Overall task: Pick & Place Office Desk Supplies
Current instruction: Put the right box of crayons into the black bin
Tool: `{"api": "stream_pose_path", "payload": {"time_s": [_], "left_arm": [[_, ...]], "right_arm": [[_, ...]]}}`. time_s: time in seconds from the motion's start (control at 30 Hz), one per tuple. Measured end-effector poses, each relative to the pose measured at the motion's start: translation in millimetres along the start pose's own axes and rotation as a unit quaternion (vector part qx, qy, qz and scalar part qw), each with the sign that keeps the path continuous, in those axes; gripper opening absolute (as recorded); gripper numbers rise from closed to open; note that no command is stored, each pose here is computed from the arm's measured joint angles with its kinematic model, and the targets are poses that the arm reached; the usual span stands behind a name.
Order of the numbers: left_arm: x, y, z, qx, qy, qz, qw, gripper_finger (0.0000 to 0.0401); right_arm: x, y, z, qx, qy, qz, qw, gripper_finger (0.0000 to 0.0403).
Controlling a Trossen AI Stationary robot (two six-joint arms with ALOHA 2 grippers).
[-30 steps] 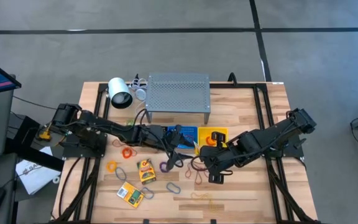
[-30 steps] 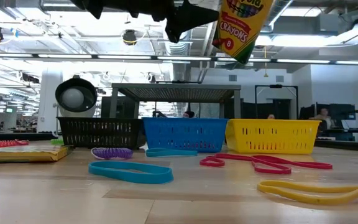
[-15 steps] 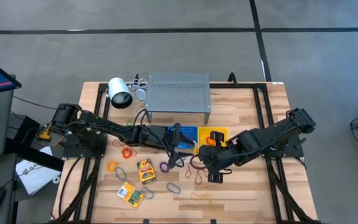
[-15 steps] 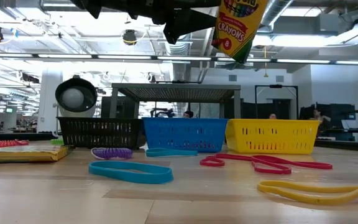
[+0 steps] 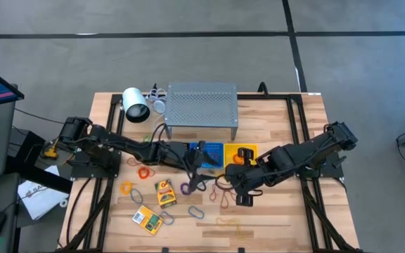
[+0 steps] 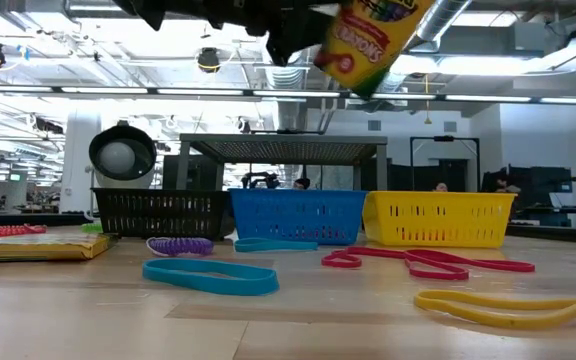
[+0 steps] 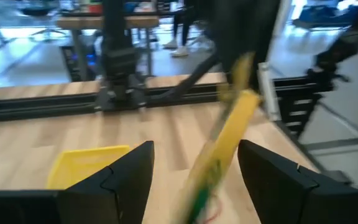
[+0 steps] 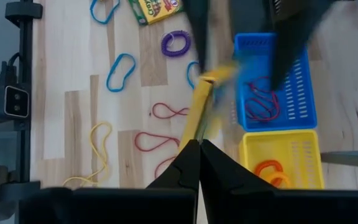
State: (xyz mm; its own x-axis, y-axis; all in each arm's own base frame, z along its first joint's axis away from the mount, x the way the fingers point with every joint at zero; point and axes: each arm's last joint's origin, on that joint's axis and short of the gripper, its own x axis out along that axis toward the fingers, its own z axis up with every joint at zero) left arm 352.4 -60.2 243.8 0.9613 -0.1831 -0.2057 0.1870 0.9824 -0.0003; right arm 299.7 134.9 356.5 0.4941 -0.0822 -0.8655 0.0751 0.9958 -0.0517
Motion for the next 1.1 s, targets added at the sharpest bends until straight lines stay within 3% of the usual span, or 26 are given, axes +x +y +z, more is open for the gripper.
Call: {"api": "stream_pose_path", "payload": {"time_s": [0.27,0.87,1.1], "left_arm": [[0.0,-11.8,-0.6,0.002,0.003,-0.025,1.0,0.0208],[0.0,-12.3,-0.5,0.002,0.002,-0.024,1.0,0.0033],[0.0,-12.3,-0.6,0.002,0.002,-0.025,1.0,0.0034]], "right_arm": [[-4.9,-11.1,3.0,0.008,-0.009,-0.003,1.0,0.0],[-3.9,-15.3,4.9,0.005,-0.01,-0.006,1.0,0.0],[-3.9,-15.2,5.2,0.005,-0.012,-0.005,1.0,0.0]]}}
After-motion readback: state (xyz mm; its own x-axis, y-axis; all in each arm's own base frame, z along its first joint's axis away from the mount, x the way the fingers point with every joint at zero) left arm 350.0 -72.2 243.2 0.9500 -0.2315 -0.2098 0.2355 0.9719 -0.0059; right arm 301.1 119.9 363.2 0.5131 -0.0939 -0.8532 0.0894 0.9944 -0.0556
